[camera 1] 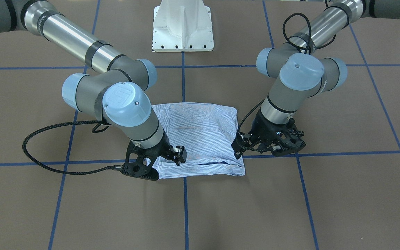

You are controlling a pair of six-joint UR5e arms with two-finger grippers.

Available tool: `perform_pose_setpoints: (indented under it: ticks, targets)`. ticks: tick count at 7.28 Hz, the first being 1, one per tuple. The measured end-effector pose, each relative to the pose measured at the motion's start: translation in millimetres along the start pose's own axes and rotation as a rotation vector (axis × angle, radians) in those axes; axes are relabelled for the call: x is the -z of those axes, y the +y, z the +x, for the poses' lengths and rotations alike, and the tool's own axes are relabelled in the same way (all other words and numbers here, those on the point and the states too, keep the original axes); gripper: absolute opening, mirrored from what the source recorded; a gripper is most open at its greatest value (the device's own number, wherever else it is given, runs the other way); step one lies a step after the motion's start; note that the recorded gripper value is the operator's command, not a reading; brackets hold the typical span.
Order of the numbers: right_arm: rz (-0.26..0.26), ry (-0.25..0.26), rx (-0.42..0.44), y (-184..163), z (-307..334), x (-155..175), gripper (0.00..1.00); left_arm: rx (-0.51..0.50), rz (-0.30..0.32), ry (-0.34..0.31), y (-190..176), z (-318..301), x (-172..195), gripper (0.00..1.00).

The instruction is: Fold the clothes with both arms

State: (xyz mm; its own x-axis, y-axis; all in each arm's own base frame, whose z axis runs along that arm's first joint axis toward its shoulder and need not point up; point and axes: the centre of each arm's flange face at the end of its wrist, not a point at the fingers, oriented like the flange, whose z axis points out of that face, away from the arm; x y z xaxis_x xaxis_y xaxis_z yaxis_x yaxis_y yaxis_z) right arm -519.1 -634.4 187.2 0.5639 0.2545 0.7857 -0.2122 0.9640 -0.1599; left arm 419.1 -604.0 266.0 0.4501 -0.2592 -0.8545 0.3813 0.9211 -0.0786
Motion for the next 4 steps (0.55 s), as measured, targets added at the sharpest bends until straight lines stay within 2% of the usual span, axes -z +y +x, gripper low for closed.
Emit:
perform_pose_setpoints:
  ticks: [2, 4]
  targets:
    - [0.017, 0.006, 0.055, 4, 2, -3, 1.0, -0.042, 0.024, -0.018, -16, -32, 14, 1.0]
    - [0.078, 0.052, 0.139, -24, 30, 11, 1.0, -0.197, 0.065, -0.046, -41, -92, 47, 1.0]
